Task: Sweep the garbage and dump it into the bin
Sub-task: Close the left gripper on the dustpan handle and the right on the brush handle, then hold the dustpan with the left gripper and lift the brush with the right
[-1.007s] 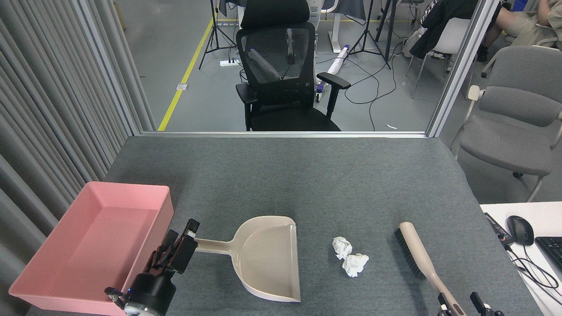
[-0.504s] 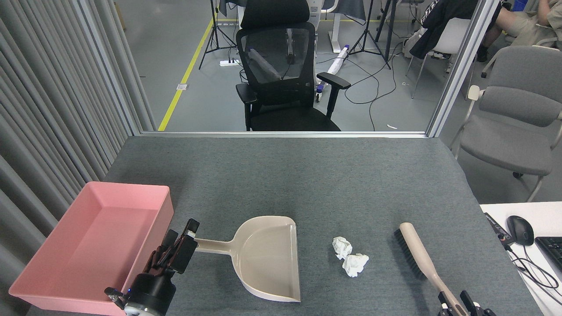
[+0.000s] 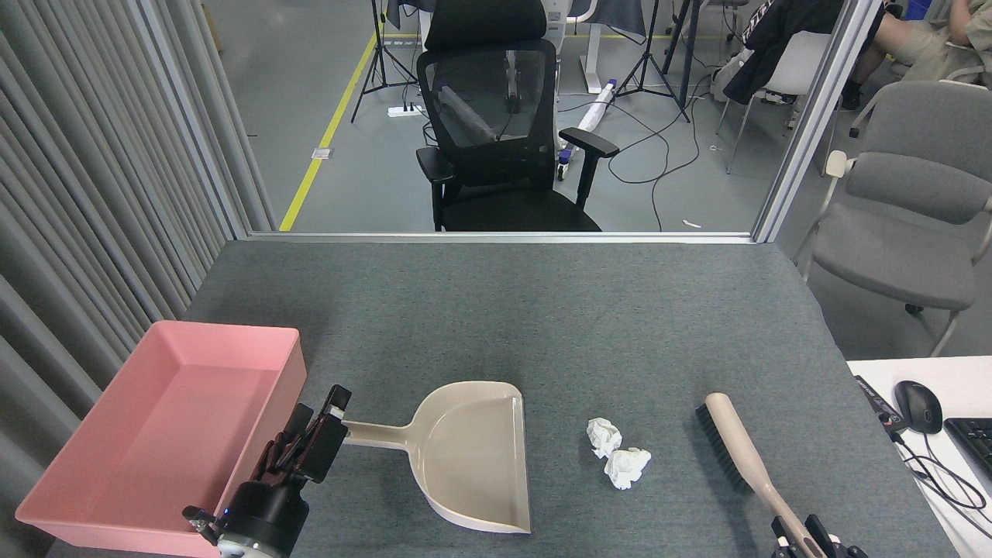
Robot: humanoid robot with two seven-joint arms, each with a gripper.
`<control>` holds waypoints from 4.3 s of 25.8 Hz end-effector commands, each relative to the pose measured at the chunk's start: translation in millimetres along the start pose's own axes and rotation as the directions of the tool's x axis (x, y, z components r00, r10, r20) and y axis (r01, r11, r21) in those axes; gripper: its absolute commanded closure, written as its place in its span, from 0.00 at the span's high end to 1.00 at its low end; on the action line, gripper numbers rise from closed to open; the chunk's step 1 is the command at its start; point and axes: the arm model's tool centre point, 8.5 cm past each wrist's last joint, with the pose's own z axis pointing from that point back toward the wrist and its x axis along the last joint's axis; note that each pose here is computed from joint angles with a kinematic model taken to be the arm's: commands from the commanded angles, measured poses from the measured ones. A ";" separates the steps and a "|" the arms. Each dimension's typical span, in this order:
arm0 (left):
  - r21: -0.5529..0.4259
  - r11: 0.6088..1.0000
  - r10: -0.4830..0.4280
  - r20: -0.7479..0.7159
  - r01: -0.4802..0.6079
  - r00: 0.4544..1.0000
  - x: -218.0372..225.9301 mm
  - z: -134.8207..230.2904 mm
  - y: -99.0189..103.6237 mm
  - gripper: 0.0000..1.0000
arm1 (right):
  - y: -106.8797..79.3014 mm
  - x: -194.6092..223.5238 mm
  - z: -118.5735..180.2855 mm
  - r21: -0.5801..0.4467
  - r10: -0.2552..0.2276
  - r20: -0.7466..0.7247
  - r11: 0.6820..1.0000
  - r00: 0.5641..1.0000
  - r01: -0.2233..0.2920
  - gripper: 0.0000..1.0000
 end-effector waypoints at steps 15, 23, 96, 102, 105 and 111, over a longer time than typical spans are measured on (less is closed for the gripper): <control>0.004 1.000 -0.006 0.006 0.006 1.000 1.9 -0.1 2.4 0.99 | 1.2 1.8 -0.3 0.006 -0.002 0.007 1.000 1.000 0.001 0.42; 0.004 1.000 -0.003 0.009 0.003 1.000 3.1 -0.9 1.8 0.99 | 1.5 3.4 -0.3 0.003 -0.007 0.013 1.000 1.000 0.007 0.32; -0.082 0.957 0.251 -0.244 -0.278 0.937 -82.8 -34.8 -72.5 0.78 | -1.9 6.6 6.9 -0.052 -0.034 0.029 0.998 0.999 0.036 0.03; -0.151 0.943 0.255 -0.248 -0.297 0.935 -82.4 -37.3 -79.7 0.77 | -2.0 5.6 7.7 -0.054 -0.033 0.027 0.998 0.999 0.034 0.03; -0.170 0.939 0.256 -0.241 -0.300 0.936 -81.4 -37.1 -80.9 0.67 | -1.8 6.6 7.5 -0.055 -0.034 0.029 0.998 0.999 0.036 0.04; -0.163 0.938 0.265 -0.233 -0.306 0.936 -81.0 -37.7 -77.3 0.46 | -2.0 5.9 7.6 -0.056 -0.035 0.025 0.998 0.999 0.037 0.04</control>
